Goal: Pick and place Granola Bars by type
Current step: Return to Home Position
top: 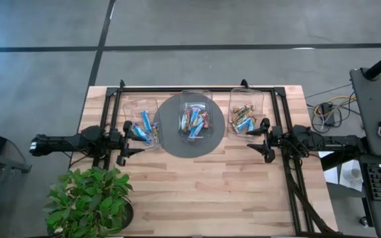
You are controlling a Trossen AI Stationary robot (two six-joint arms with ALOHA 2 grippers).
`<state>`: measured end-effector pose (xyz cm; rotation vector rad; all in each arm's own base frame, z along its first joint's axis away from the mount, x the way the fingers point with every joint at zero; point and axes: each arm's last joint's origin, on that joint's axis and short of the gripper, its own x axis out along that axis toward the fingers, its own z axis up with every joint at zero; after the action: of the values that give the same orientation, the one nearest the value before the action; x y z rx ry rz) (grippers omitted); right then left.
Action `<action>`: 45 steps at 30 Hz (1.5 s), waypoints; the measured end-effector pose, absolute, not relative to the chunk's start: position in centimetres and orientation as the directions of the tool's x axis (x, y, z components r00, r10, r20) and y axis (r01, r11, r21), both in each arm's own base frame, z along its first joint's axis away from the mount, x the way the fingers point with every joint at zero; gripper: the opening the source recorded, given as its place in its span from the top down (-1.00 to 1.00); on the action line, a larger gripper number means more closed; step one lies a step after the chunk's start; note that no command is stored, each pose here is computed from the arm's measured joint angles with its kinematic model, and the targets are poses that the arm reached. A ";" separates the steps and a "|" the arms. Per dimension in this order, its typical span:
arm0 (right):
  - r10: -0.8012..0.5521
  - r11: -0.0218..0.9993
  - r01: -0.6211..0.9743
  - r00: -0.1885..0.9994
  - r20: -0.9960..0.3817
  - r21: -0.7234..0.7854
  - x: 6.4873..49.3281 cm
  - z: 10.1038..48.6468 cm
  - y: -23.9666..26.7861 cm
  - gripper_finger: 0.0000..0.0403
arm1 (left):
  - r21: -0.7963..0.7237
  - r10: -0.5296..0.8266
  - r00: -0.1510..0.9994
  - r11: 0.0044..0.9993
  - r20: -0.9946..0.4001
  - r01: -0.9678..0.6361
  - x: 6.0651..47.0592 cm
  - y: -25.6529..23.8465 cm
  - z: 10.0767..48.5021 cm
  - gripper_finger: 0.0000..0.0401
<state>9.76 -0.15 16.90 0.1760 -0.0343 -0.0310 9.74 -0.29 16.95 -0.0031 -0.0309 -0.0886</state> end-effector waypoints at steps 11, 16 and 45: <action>-0.034 0.984 0.028 0.999 0.031 0.176 9.8 16.9 -0.1 -0.24 | -0.002 -0.088 0.996 0.996 0.031 0.088 9.7 -0.3 17.0 0.13; -0.034 0.984 0.028 0.999 0.031 0.176 9.8 16.9 -0.1 -0.25 | -0.002 -0.088 0.996 0.996 0.031 0.088 9.7 -0.3 17.0 0.13; -0.034 0.984 0.028 0.999 0.032 0.176 9.8 16.9 -0.1 -0.28 | -0.002 -0.088 0.996 0.996 0.031 0.088 9.7 -0.3 17.0 0.13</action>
<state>9.76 -0.15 16.91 0.1760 -0.0345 -0.0315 9.74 -0.29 16.95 -0.0031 -0.0309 -0.0885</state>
